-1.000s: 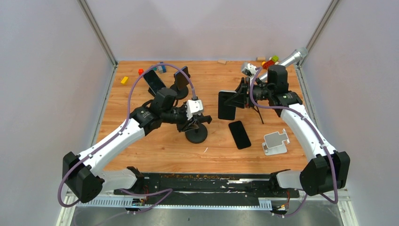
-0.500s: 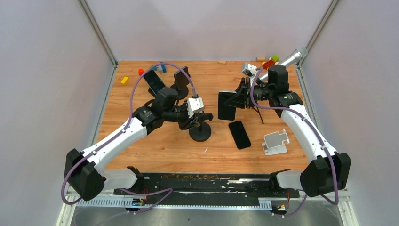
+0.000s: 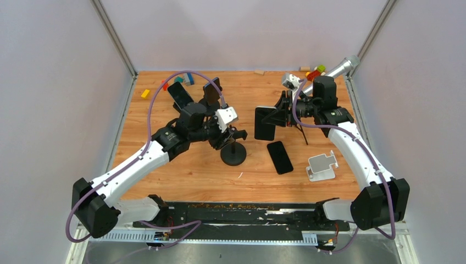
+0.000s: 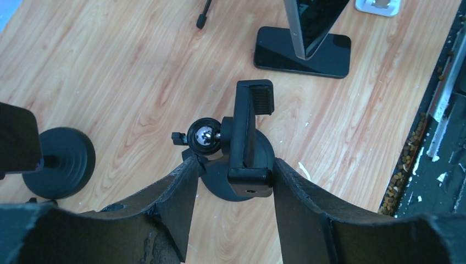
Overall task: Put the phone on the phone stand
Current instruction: Install the phone on the phone stand.
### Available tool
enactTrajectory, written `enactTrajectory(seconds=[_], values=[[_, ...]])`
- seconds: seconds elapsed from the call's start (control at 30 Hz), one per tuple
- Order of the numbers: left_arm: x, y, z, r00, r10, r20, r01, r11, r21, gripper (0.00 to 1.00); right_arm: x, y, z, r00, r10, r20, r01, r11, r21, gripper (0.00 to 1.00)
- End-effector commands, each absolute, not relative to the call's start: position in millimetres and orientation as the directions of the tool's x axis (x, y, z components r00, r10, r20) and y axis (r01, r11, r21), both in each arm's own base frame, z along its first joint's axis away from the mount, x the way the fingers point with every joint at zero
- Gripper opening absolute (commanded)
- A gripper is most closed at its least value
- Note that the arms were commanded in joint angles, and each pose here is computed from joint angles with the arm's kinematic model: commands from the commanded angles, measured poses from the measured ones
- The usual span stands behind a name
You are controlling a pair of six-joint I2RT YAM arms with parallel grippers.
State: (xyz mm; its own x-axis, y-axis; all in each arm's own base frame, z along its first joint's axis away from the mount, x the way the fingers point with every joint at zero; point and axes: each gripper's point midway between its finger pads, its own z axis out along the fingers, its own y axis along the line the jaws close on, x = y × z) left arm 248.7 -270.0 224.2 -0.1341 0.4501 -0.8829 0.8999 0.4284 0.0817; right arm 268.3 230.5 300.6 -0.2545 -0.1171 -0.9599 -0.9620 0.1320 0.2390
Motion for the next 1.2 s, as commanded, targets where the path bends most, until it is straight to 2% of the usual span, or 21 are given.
enactTrajectory(seconds=[0.0,0.23,0.67,0.8,0.87,1.17], values=[[264,-254,240,-0.129,0.441,-0.888,0.831,0.537,0.146,0.59,261,234,321,-0.167,-0.092,-0.982,-0.984,0.078,0.16,0.0],[268,-222,236,-0.182,0.492,-0.851,0.75,0.63,0.204,0.58,257,241,324,-0.16,-0.094,-0.983,-0.987,0.045,0.156,0.0],[265,-199,222,-0.238,0.503,-0.831,0.687,0.692,0.222,0.49,259,251,320,-0.17,-0.104,-0.98,-0.985,0.027,0.168,0.0],[264,-199,222,-0.242,0.498,-0.833,0.687,0.694,0.216,0.44,260,251,318,-0.172,-0.106,-0.979,-0.985,0.026,0.171,0.0],[263,-200,222,-0.244,0.494,-0.834,0.69,0.693,0.209,0.37,260,251,318,-0.174,-0.107,-0.979,-0.985,0.027,0.172,0.0],[262,-204,224,-0.247,0.483,-0.84,0.698,0.69,0.191,0.2,259,253,317,-0.173,-0.108,-0.979,-0.985,0.019,0.172,0.0]])
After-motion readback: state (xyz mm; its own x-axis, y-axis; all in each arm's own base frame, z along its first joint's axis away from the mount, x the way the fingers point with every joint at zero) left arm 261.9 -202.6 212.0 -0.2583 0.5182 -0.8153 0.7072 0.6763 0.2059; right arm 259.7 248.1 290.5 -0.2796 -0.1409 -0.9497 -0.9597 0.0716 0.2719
